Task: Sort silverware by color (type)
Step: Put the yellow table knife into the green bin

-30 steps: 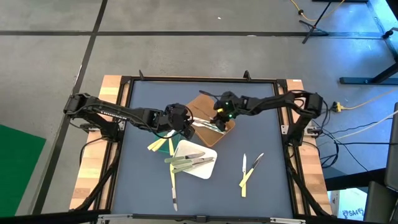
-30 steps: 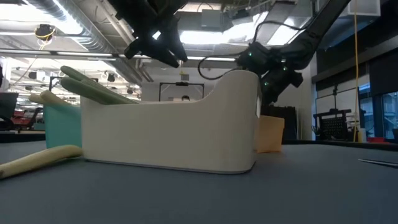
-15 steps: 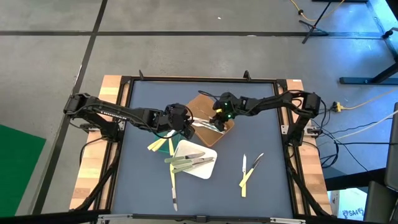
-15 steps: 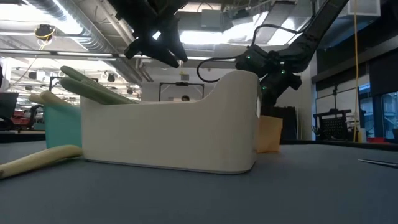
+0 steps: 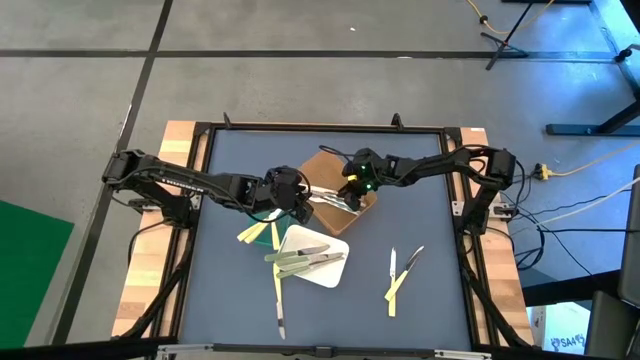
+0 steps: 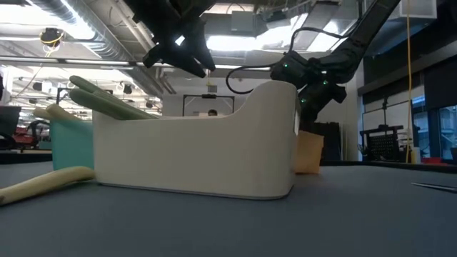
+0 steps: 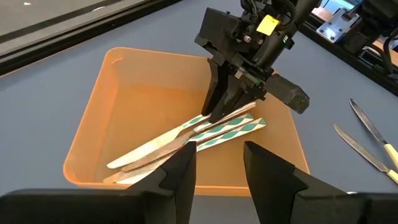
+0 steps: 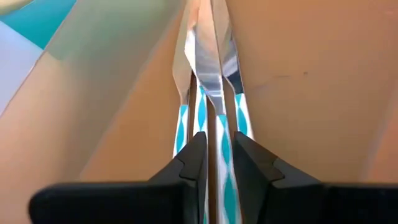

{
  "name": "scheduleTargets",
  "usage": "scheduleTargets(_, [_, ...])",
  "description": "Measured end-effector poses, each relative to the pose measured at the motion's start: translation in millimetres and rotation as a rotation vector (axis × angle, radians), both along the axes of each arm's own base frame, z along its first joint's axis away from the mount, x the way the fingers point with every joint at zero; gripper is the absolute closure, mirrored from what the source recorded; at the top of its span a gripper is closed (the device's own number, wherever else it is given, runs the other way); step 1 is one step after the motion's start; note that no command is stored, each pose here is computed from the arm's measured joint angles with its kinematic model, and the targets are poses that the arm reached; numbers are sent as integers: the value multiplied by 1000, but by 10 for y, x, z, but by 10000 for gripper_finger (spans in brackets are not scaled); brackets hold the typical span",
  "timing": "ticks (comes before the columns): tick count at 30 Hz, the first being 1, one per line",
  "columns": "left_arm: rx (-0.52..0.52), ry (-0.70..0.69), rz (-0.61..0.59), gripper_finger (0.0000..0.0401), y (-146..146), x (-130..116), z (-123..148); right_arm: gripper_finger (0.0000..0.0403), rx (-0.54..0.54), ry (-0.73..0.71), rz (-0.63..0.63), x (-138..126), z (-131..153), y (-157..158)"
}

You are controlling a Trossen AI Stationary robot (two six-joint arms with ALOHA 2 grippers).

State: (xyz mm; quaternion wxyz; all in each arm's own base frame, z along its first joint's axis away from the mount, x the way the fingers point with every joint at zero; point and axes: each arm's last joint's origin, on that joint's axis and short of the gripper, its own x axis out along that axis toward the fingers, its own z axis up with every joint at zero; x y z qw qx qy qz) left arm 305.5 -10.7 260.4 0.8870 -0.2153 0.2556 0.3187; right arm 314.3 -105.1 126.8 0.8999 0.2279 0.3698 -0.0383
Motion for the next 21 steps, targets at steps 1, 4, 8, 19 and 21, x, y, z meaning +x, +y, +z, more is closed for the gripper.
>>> scheduleTargets(1, [0, 0, 0, 274, 0, 0, 0, 337, 0, 0, 0, -1, -1, 0])
scheduleTargets(4, [0, 0, 0, 274, 0, -1, -1, 336, 0, 1, 0, -1, -2, 0])
scheduleTargets(8, [-2, 0, -1, 274, 0, 0, -2, 335, 1, 1, 0, -1, -3, 0])
scheduleTargets(19, [-18, 0, -13, 274, -6, 2, -5, 335, 2, 3, -1, -2, -5, 0])
scheduleTargets(21, [-20, -3, -12, 274, -6, 3, -3, 335, 0, 4, -4, -3, -6, -1])
